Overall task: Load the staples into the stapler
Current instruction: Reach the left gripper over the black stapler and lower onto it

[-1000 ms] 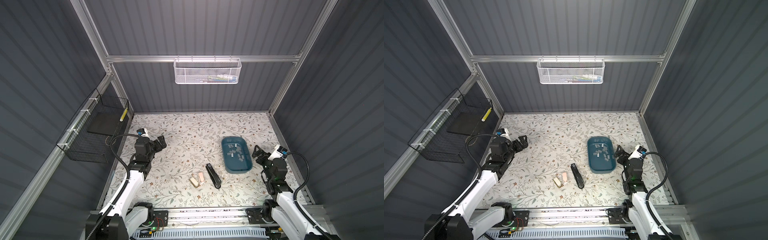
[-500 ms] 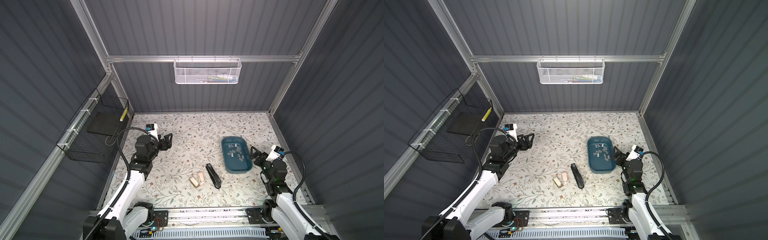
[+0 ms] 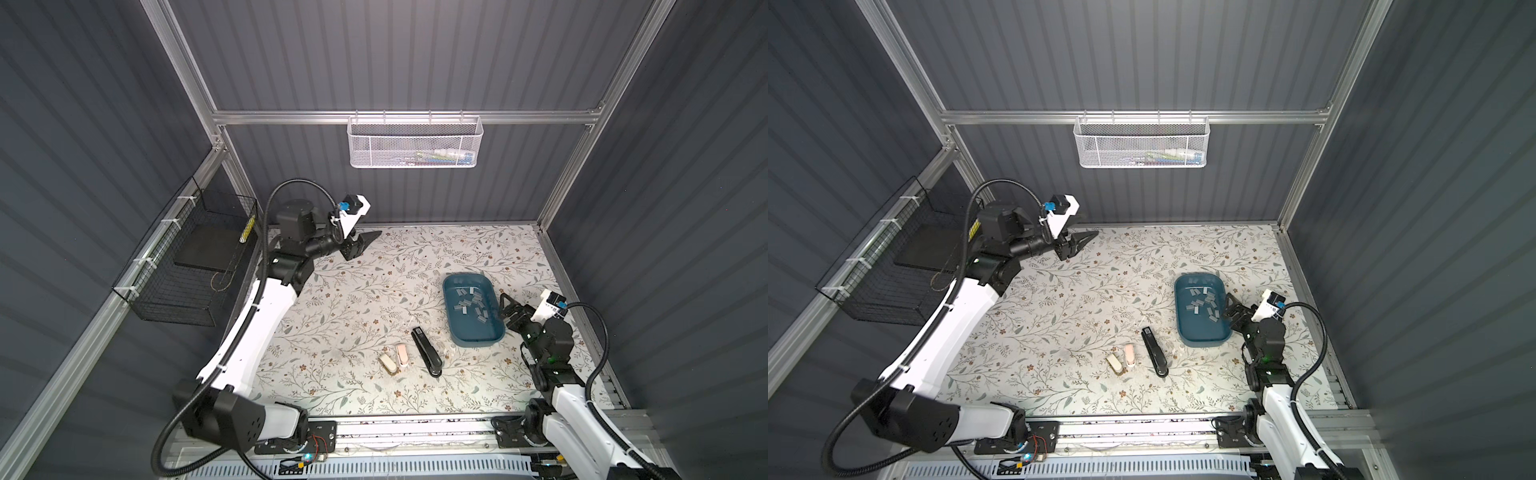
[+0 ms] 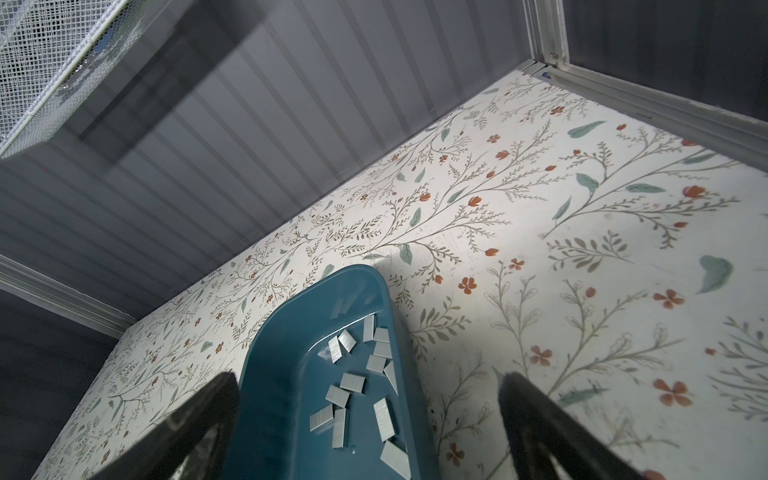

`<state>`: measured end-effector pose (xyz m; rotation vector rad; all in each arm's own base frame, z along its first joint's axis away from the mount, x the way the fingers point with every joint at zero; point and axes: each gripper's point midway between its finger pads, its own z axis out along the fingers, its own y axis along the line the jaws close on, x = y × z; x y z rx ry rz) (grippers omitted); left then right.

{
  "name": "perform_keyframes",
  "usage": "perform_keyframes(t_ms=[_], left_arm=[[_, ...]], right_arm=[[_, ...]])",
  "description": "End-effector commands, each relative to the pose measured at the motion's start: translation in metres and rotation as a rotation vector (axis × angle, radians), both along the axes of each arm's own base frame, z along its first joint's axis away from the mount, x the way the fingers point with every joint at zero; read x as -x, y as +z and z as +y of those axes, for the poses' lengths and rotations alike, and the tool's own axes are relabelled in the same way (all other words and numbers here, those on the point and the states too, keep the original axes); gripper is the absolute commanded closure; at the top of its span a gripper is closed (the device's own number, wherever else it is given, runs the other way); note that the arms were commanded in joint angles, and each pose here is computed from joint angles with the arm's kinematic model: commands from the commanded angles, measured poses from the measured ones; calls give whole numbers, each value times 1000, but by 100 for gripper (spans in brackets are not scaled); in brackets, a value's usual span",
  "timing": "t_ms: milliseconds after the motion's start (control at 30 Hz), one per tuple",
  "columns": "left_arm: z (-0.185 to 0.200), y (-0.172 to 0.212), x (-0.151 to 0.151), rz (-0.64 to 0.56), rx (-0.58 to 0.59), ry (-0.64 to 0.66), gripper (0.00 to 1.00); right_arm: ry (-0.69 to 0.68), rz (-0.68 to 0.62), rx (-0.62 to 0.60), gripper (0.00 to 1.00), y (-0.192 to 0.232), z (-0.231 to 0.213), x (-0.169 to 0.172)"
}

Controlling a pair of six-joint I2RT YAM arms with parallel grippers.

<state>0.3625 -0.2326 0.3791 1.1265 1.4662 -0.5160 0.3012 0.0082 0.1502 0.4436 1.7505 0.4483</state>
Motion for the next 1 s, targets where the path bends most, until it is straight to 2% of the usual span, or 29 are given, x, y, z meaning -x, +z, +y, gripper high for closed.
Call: perform_keyframes(t_ms=[0,67,133,200,300,367,500,567,700,867,967], left_arm=[[-32,-47,33,13,-163,-236,43],[-50,-66,35,-2,-201,-283,44],[-69,-98,43,-12,-292,-338,44],[-87,-146,59,-27,-474,-419,44],[-100,-221,89,-49,-845,-530,46],[-112,-248,98,-85,-951,-533,47],[-121,-265,111,-83,-1001,-557,47],[-128,-253,113,-123,-968,-561,44],[-127,-256,143,-130,-936,-671,38],[-116,-278,167,-170,-1023,-766,37],[-117,-282,182,-166,-1037,-820,37]], right_arm=[[-9,-3,-7,1,2,-1,-1],[-18,-1,-7,1,2,-3,-2],[-30,2,-6,1,1,-5,-3],[-31,12,-8,1,0,-5,-4],[-22,20,-7,1,-1,-4,-7],[-16,18,-5,1,0,-3,-9],[-47,32,2,1,-1,-8,-14],[-49,50,3,1,-3,-9,-17],[-20,68,2,1,-5,-4,-19],[-9,38,-4,1,-2,-2,-11],[-19,4,-5,1,1,-3,-5]])
